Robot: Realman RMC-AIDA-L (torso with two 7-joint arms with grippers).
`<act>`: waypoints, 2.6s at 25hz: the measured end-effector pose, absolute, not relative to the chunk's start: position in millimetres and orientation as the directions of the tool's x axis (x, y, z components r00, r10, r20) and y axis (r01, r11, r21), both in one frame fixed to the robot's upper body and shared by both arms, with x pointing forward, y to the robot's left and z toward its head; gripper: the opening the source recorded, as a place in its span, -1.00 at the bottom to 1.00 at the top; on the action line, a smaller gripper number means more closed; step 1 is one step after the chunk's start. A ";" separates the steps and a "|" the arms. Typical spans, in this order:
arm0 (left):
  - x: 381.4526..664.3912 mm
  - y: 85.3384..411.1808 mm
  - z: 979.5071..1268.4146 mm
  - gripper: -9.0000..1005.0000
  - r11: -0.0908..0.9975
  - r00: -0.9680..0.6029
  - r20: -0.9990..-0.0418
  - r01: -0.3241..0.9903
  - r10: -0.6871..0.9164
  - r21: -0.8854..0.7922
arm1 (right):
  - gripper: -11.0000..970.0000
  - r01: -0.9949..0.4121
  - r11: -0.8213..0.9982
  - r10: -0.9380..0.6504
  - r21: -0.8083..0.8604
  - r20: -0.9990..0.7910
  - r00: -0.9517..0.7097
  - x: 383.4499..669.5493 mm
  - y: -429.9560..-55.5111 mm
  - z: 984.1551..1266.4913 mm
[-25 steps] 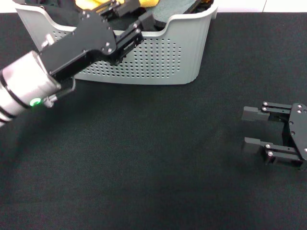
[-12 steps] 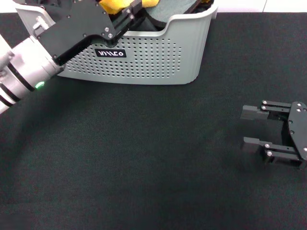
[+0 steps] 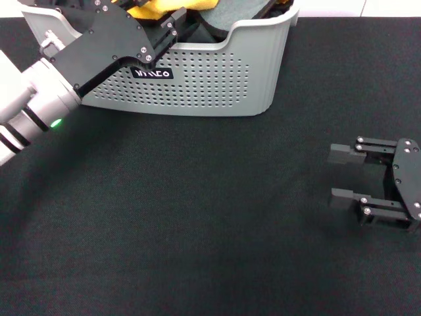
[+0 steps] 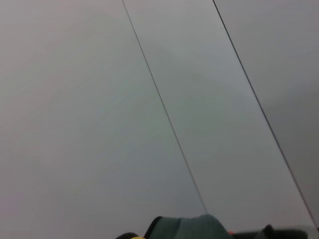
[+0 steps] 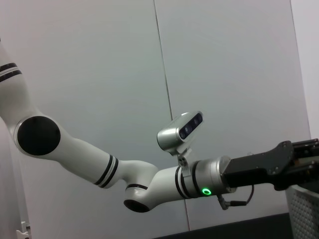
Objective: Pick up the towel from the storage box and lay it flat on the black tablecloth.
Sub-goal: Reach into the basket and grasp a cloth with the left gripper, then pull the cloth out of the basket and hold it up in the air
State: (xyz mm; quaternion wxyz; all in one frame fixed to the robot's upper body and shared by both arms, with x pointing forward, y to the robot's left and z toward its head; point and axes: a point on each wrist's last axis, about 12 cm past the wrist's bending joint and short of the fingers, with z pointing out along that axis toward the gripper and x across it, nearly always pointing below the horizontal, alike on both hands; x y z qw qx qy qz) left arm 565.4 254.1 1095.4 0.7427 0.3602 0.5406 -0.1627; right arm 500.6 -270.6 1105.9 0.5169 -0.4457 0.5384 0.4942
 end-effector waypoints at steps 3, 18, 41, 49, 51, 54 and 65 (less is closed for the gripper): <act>566.2 251.5 1090.8 -0.27 0.693 0.384 -0.904 0.600 0.189 0.400 | 0.25 -0.991 0.111 0.031 0.071 -0.997 -0.068 500.3 -269.8 1105.7; 567.4 241.4 1078.0 -0.32 0.723 0.445 -0.843 0.468 0.304 0.508 | 0.24 -0.991 0.104 0.036 0.080 -0.996 -0.077 498.7 -268.5 1104.2; 553.4 249.0 1085.1 -0.86 0.831 0.427 -0.904 0.494 0.025 0.256 | 0.24 -0.991 0.107 0.060 0.075 -0.996 -0.069 496.2 -268.2 1102.4; 520.2 270.1 1115.1 -0.97 0.684 0.376 -0.829 0.729 -0.414 -0.010 | 0.25 -0.990 0.125 0.086 0.068 -0.995 -0.057 497.7 -269.1 1104.8; 509.6 273.4 1123.6 -0.97 0.589 0.325 -0.786 0.806 -0.526 -0.060 | 0.25 -0.989 0.133 0.096 0.064 -0.994 -0.051 498.2 -269.6 1105.8; 498.0 276.8 1133.5 -0.97 0.450 0.244 -0.726 0.887 -0.643 -0.100 | 0.24 -0.988 0.142 0.109 0.054 -0.993 -0.039 498.8 -270.0 1107.0; 489.6 264.4 1130.7 -0.97 0.277 0.079 -0.723 0.948 -0.687 -0.160 | 0.24 -0.977 0.212 0.221 0.002 -0.974 0.046 499.5 -270.4 1111.0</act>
